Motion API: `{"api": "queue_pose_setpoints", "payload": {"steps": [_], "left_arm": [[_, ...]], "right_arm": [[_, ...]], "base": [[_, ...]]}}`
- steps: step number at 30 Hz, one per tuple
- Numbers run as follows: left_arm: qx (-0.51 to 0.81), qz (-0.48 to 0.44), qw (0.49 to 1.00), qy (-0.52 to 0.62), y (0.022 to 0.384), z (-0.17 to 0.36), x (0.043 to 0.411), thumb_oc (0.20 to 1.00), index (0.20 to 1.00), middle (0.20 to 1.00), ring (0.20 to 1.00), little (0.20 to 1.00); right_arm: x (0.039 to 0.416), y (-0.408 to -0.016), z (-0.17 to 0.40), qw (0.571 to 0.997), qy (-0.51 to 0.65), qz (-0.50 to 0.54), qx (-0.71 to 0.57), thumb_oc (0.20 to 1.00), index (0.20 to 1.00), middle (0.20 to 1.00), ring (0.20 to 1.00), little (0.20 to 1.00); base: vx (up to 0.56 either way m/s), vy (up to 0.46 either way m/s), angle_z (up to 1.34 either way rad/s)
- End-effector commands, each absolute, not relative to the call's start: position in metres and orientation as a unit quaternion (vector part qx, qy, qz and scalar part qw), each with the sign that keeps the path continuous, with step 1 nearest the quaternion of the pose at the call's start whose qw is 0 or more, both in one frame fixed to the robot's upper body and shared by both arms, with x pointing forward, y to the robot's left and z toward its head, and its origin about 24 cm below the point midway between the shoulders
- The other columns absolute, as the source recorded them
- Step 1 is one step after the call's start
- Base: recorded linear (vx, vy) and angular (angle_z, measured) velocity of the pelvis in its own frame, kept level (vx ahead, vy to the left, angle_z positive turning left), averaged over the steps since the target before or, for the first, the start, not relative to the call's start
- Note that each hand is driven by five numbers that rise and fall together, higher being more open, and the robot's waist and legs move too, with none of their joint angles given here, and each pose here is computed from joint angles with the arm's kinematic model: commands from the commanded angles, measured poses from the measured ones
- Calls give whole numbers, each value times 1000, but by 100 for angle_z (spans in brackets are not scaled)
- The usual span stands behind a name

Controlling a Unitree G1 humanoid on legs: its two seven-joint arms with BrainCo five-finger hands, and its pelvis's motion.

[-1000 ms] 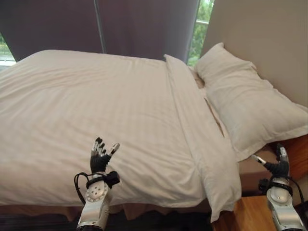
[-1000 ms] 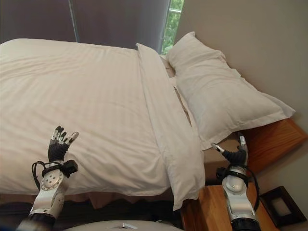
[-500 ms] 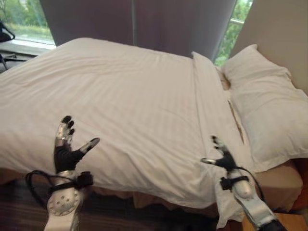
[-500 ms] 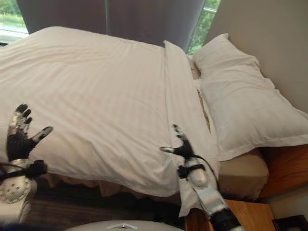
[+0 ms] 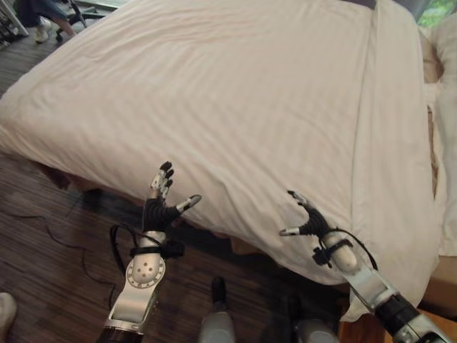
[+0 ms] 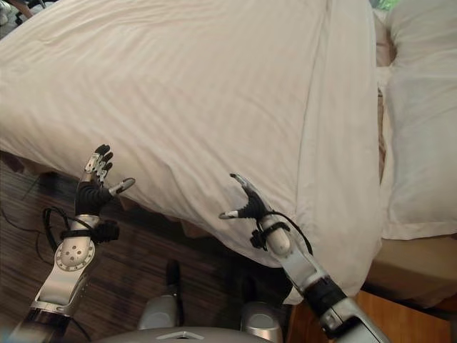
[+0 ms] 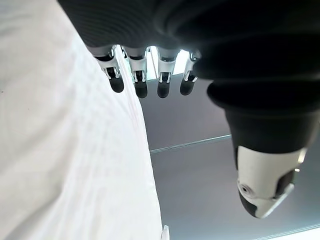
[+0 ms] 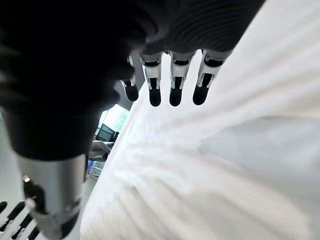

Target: Making the bed.

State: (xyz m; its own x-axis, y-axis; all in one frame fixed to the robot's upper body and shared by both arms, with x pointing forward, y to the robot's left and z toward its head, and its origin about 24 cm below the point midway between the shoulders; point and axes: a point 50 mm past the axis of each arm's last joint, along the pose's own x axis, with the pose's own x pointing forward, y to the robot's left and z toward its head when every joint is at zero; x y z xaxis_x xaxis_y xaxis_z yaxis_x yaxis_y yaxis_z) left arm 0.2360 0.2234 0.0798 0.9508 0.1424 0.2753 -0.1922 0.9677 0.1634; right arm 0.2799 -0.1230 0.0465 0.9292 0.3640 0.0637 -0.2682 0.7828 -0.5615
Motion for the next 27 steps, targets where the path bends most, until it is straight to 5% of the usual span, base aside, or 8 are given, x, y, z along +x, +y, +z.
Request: {"api": "queue_pose_setpoints", "payload": {"steps": [1,15,27], "left_arm": [[81,91,977,-173,236,98,237,1000,1000,1000,1000,1000],[65,36,989,-130,221,82,233,1000,1000,1000,1000,1000],[104,-11,987,-119,211,80,239,1000,1000,1000,1000,1000]], "right_arm": [[285,-99,85,935,-178,183,-246,1000,1000,1000,1000,1000],[273,-163,90,944,-158,104,-271,1000,1000,1000,1000,1000],[265,-149,68,963,-128,96,-217,1000,1000,1000,1000,1000]], "base": [[-84,-205,-1],[-150,-46,87],[-144,96,41]]}}
